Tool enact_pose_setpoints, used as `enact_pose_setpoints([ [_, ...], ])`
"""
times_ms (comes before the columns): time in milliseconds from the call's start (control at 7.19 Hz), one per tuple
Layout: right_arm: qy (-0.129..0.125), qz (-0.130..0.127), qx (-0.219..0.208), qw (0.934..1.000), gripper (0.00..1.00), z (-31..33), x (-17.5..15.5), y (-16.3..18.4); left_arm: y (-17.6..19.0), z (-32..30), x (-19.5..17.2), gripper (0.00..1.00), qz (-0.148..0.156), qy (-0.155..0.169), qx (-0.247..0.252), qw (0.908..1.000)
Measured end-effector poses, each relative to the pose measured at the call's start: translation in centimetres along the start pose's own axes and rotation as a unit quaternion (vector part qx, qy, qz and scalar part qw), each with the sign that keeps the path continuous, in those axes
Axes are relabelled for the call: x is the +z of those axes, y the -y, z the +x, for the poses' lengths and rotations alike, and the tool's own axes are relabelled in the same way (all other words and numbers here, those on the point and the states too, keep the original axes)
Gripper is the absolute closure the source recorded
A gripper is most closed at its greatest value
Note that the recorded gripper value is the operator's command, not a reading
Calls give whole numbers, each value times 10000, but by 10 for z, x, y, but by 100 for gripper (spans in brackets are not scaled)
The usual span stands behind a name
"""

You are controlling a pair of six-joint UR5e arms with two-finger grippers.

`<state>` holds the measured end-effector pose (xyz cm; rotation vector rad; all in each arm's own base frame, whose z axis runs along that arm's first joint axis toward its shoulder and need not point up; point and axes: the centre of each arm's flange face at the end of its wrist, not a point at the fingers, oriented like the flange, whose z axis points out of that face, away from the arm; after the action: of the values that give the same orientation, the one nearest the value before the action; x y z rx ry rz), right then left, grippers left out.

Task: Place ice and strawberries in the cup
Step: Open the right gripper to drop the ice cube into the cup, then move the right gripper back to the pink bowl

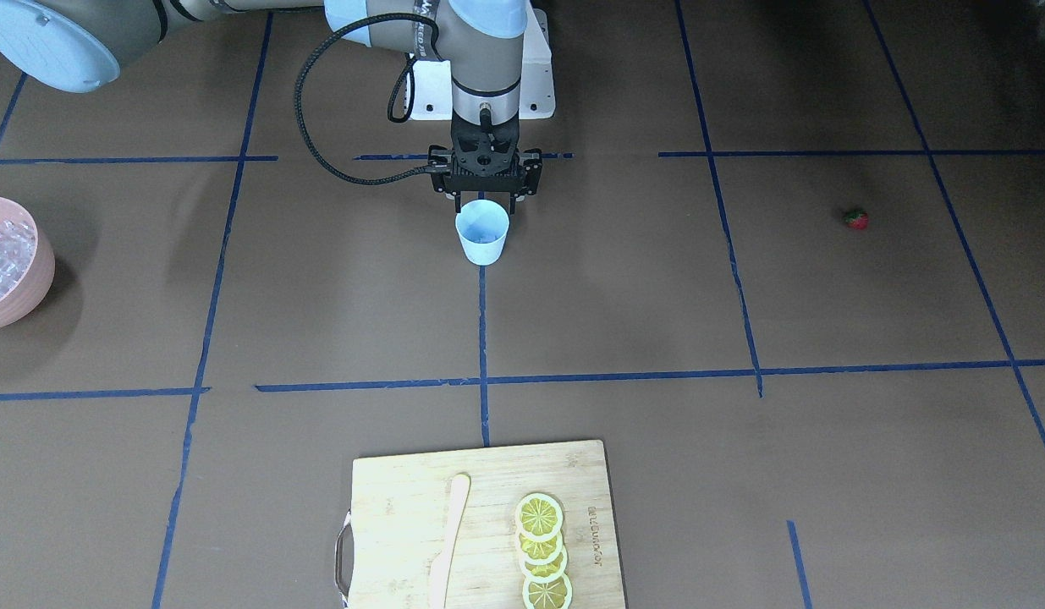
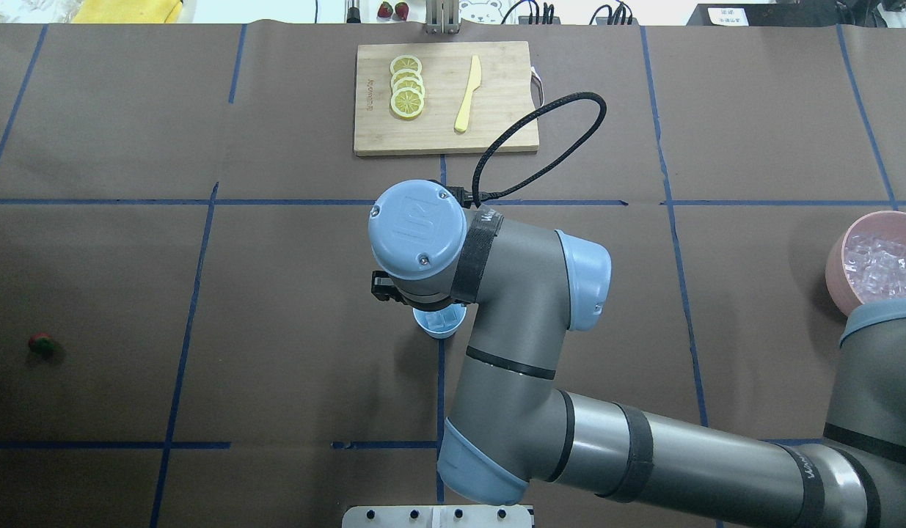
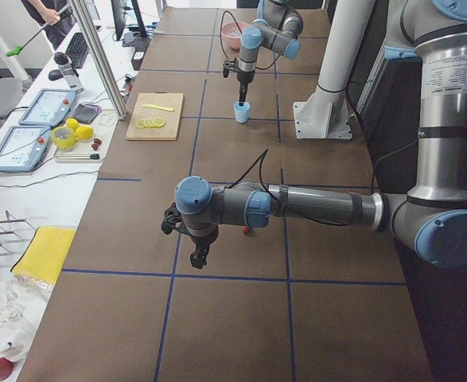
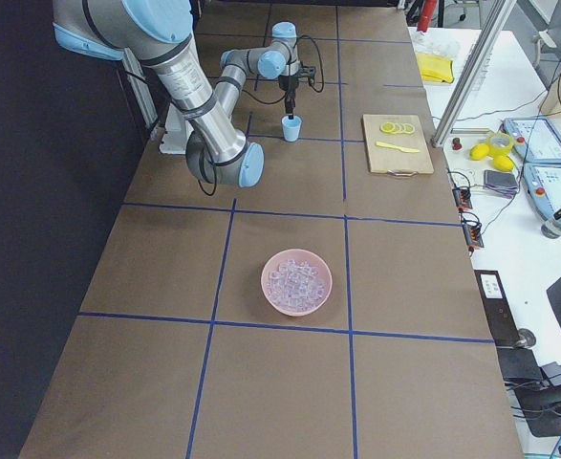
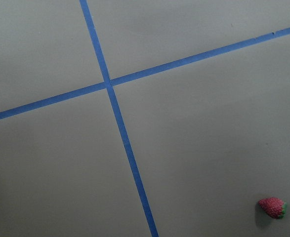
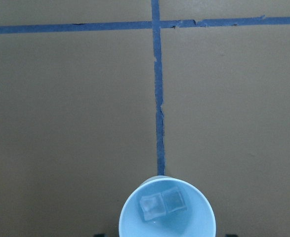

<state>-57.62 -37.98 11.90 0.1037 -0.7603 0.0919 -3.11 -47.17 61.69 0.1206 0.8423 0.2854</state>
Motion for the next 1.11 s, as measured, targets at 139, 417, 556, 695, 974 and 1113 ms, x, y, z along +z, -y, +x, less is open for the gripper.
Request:
enact_pose_setpoints([
  [139, 84, 47, -135, 9999, 1, 16, -10, 3, 0, 0, 0, 0, 1, -1, 1, 10000],
  [417, 266, 171, -717, 9969, 1, 83, -36, 11, 0, 0, 0, 0, 0, -3, 3, 10000],
  [556, 284, 170, -1031, 9941, 1, 125, -44, 13, 0, 0, 1, 0, -5, -5, -2, 10000],
  [695, 222, 134, -1333, 9907, 1, 172, -48, 18, 0, -1, 1, 0, -12, -6, -9, 10000],
  [974, 89, -62, -1808, 9835, 2, 276, -54, 51, -1, -2, 2, 0, -14, -9, -13, 10000],
  [1113, 43, -157, -1997, 9797, 2, 329, -56, 67, -2, -1, 1, 0, -11, -8, -11, 10000],
])
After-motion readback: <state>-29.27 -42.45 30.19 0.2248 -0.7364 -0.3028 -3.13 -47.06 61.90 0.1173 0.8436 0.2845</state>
